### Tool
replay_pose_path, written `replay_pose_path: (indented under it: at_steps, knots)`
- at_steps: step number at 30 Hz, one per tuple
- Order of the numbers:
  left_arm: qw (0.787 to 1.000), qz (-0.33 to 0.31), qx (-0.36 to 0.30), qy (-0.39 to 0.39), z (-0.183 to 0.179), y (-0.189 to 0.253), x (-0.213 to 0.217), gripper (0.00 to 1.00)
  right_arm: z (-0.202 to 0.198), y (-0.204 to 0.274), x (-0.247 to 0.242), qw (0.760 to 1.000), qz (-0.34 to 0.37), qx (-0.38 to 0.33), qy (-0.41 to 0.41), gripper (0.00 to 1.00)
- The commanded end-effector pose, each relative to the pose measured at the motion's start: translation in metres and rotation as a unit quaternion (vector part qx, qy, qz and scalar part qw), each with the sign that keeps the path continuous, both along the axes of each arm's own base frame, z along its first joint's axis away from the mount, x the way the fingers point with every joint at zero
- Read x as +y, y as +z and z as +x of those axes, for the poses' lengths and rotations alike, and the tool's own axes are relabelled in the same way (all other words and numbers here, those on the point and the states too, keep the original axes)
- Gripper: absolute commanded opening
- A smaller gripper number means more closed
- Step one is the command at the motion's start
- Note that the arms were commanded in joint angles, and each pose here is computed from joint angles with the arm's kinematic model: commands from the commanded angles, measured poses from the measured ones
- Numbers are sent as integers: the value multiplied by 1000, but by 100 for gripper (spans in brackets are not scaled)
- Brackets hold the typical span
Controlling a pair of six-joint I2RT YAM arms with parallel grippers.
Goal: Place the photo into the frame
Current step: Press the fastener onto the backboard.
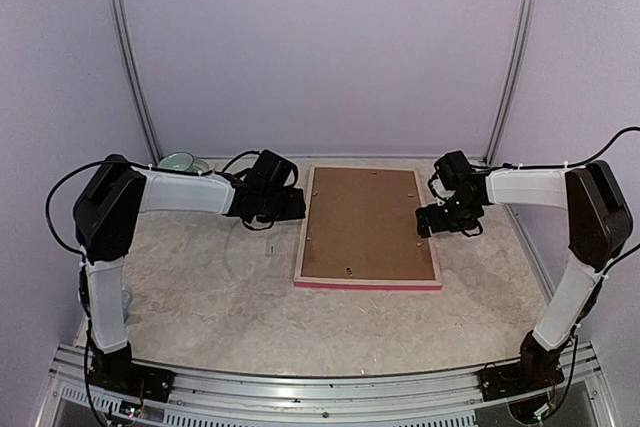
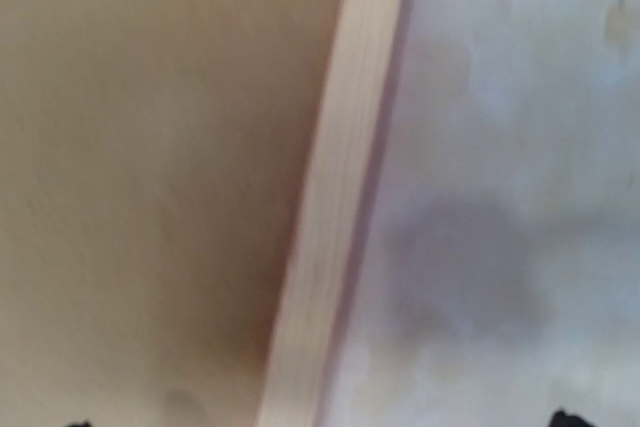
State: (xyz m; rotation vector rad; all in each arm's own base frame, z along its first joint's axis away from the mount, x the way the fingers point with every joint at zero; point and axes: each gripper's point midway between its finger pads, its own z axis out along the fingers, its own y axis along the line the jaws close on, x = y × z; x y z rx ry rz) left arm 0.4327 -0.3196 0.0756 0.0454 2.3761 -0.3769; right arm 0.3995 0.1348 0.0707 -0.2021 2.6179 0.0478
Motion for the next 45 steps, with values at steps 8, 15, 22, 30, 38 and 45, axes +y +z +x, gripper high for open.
replay_pose_path:
  at_steps: [8, 15, 22, 30, 38, 45]
  knots:
    - [999, -31, -1, -27, 31, -3, -33, 67, -24, -20, -12, 999, -8, 20, -26, 99]
    - [998, -33, 16, -43, 17, -25, -37, 68, -22, -27, -11, 999, -8, 24, -30, 99]
    - [997, -32, 26, -62, 6, -37, -51, 68, -23, -20, -1, 1000, 4, 14, -10, 98]
    - [997, -26, 31, -66, 1, -43, -52, 68, -23, -39, -4, 999, -31, 32, -20, 99]
    - [997, -24, 31, -68, -2, -44, -52, 68, -16, -45, -18, 996, -73, 29, -51, 99]
    - [997, -21, 31, -64, -2, -45, -50, 68, -10, -45, -24, 993, -94, 28, -66, 99]
